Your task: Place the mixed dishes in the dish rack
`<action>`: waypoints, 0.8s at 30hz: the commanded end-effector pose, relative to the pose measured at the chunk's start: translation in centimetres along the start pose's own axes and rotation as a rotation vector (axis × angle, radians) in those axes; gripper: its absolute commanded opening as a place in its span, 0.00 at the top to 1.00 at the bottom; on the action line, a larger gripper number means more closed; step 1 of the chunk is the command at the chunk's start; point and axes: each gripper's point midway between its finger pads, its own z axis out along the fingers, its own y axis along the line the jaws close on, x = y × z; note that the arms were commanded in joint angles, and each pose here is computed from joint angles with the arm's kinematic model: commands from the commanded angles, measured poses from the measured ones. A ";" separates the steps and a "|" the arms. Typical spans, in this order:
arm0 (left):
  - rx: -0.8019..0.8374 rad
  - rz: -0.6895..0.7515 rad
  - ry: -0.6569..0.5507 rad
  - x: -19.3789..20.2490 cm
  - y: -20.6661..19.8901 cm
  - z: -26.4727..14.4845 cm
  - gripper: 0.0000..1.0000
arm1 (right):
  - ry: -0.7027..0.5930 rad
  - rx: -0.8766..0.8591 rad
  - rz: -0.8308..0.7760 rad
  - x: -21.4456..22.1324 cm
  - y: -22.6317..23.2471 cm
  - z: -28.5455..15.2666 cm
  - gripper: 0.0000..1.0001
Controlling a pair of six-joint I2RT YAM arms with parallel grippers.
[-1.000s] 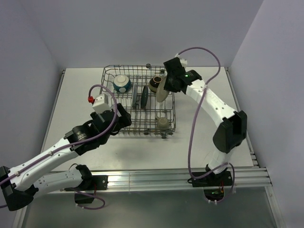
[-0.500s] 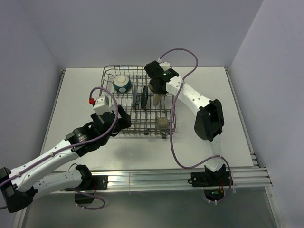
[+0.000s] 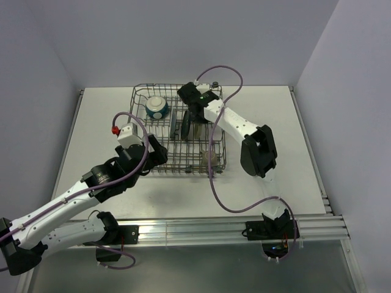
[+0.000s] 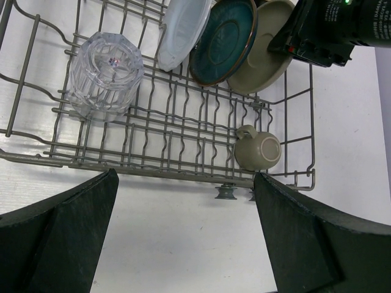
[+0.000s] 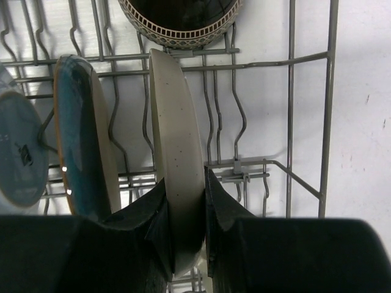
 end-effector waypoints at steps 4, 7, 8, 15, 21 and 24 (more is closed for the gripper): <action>0.020 -0.011 -0.010 -0.3 -0.2 0.0 0.01 | -0.080 0.027 -0.001 -2.2 1.1 -0.7 1.00; 0.019 -0.011 -0.009 -0.3 -0.1 0.0 0.01 | -0.074 0.037 -0.009 -2.0 1.4 -0.2 1.00; 0.018 -0.010 -0.008 -0.3 -0.1 0.0 0.01 | -0.066 0.038 -0.009 -1.7 1.5 0.1 1.00; 0.020 -0.010 -0.002 -0.2 -0.2 0.1 0.01 | -0.060 0.019 -0.004 -1.5 2.1 0.2 0.90; 0.032 -0.020 0.008 0.0 -0.4 0.0 0.01 | -0.060 0.023 -0.010 -1.5 1.7 -0.2 0.59; 0.026 -0.022 0.016 0.2 -0.3 0.1 0.01 | -0.064 0.028 -0.003 -1.6 1.3 -0.8 0.34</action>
